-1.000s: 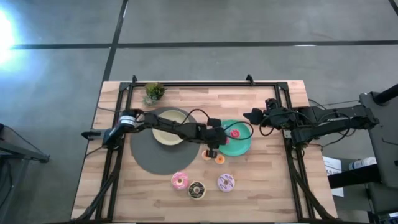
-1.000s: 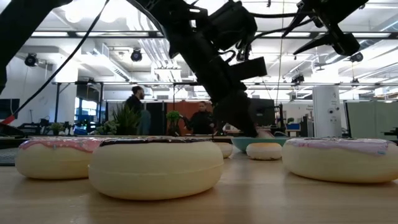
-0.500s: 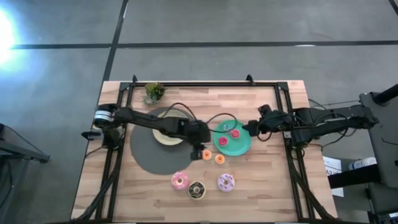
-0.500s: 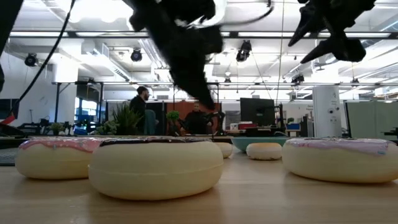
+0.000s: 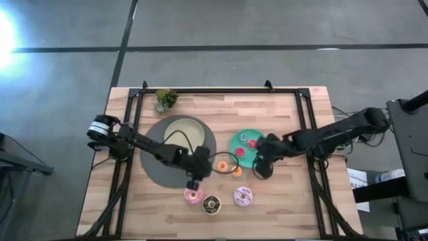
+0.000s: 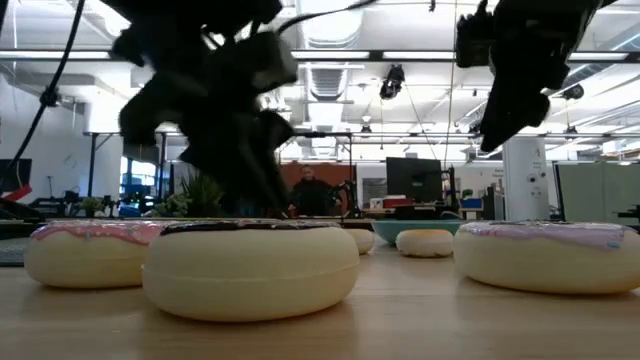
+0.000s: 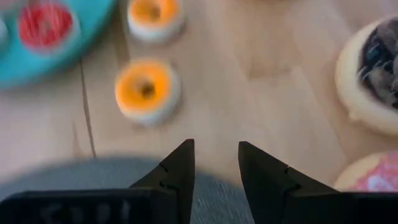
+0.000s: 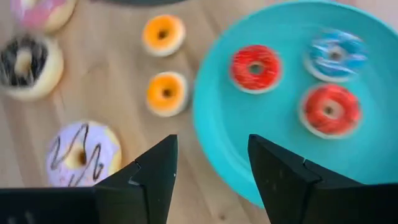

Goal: Pick & Place donuts
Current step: Put the small white donut on the light blue plate

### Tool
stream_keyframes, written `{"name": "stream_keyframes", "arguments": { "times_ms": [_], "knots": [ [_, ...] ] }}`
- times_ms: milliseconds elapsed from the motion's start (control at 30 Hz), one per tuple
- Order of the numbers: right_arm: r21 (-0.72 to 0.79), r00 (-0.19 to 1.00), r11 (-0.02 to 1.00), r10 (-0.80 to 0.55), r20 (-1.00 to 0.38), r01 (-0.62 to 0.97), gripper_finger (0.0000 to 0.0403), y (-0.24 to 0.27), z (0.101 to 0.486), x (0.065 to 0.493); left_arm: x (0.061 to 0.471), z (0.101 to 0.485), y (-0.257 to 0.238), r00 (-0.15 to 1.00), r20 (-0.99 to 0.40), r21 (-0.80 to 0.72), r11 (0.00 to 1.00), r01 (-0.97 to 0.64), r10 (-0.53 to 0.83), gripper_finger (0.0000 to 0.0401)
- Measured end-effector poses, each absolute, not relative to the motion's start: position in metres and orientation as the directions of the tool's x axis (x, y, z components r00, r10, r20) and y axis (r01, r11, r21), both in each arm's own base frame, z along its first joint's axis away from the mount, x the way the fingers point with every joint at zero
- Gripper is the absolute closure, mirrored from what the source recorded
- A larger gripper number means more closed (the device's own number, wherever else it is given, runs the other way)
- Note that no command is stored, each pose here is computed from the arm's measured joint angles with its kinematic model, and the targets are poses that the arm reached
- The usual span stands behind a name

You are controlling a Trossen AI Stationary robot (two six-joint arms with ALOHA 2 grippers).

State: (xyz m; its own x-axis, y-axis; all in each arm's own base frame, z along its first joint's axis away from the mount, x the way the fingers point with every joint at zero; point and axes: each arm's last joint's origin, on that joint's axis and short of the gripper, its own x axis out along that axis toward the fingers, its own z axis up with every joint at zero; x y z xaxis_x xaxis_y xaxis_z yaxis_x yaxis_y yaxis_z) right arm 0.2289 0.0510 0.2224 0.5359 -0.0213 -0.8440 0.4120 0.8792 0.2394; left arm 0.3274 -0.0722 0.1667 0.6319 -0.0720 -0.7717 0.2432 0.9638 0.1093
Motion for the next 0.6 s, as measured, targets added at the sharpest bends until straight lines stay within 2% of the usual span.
{"name": "stream_keyframes", "arguments": {
  "times_ms": [100, 200, 367, 433, 533, 600],
  "knots": [
    [0.206, 0.492, 0.909, 0.001, -0.87, 0.362, 0.0219, 0.062, 0.214, 0.24, 0.321, 0.161, -0.065, 0.611, -0.791, 0.047, 0.996, 0.077, -0.01, 0.0303],
    [0.303, 0.472, 0.884, 0.11, -0.875, 0.356, 0.022, 0.069, 0.203, 0.251, 0.313, 0.169, -0.061, 0.639, -0.769, -0.034, 0.999, -0.04, -0.001, 0.0303],
    [0.515, 0.531, 0.698, 0.224, -0.817, 0.498, 0.022, 0.079, 0.19, 0.273, 0.284, 0.18, -0.058, 0.675, -0.738, -0.105, 0.99, -0.098, -0.012, 0.0303],
    [0.553, 0.567, 0.675, 0.237, -0.789, 0.487, 0.022, 0.087, 0.191, 0.279, 0.274, 0.188, -0.056, 0.706, -0.708, -0.105, 0.988, -0.11, 0.004, 0.0303],
    [0.514, 0.602, 0.753, 0.2, -0.773, 0.411, 0.0221, 0.107, 0.198, 0.293, 0.252, 0.19, -0.05, 0.717, -0.696, -0.079, 0.987, -0.138, 0.045, 0.0303],
    [0.358, 0.552, 0.879, 0.137, -0.823, 0.315, 0.022, 0.12, 0.192, 0.299, 0.24, 0.192, -0.046, 0.742, -0.668, -0.077, 0.986, -0.149, 0.06, 0.0303]
  ]
}}
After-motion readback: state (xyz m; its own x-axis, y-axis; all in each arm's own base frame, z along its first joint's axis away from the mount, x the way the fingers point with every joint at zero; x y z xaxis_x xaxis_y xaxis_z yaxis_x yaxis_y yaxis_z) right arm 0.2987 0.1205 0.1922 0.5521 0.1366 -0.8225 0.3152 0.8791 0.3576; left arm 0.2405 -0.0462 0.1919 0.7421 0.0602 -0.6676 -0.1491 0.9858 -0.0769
